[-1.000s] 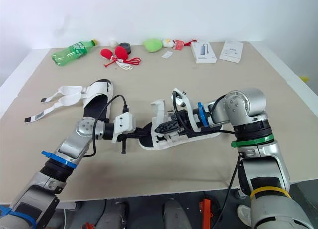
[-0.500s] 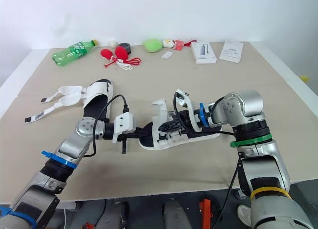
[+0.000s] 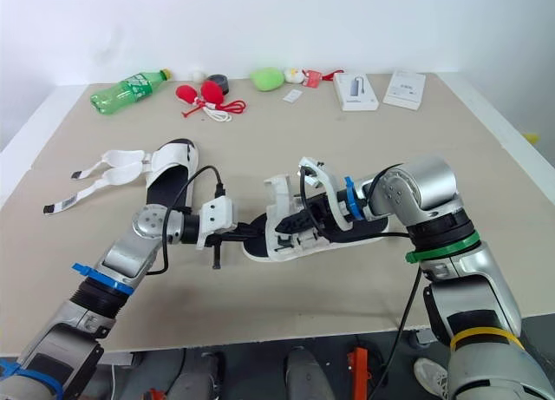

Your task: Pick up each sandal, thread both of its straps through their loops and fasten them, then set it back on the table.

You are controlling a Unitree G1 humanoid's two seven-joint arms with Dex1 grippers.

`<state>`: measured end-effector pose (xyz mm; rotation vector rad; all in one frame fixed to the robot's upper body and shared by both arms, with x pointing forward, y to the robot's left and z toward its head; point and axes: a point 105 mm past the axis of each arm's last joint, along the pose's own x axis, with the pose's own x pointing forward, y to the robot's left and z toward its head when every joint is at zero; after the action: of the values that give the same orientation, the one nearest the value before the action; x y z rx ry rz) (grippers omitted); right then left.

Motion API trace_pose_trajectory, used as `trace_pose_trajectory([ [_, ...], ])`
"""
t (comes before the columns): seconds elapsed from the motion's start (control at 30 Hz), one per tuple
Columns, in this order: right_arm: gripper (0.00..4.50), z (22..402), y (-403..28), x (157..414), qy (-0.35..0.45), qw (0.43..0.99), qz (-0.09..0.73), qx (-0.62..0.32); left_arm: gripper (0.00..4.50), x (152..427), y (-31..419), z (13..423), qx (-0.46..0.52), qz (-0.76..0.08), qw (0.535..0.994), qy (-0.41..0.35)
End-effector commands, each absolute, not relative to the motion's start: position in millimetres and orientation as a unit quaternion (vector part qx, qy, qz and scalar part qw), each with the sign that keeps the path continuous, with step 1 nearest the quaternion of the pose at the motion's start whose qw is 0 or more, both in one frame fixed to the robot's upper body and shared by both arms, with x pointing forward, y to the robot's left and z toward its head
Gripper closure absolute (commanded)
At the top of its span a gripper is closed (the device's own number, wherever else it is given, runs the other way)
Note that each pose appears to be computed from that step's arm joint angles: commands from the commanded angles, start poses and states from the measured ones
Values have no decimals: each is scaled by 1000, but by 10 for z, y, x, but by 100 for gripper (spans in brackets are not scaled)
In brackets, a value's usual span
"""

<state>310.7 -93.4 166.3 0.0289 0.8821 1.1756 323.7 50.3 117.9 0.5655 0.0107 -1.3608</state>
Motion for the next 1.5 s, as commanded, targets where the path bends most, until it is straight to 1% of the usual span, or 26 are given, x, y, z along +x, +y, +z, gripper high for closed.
trace_pose_trajectory([
  [0.03,442,1650,-941,3034,409,730,547,9,450,3234,551,1048,264,-616,742,32],
  [0.3,442,1843,-913,3013,397,724,562,34,450,3241,543,1047,264,-616,742,31],
  [0.63,442,1852,-910,2996,406,723,556,56,450,3231,534,1039,264,-618,740,31],
  [0.9,442,1954,-856,2994,397,723,560,74,450,3222,532,1037,265,-619,739,31],
  [1.1,442,1908,-855,2972,406,719,559,79,450,3221,529,1042,265,-619,739,30],
  [1.5,442,1827,-905,3014,421,725,539,85,450,3220,524,1034,266,-619,739,30],
])
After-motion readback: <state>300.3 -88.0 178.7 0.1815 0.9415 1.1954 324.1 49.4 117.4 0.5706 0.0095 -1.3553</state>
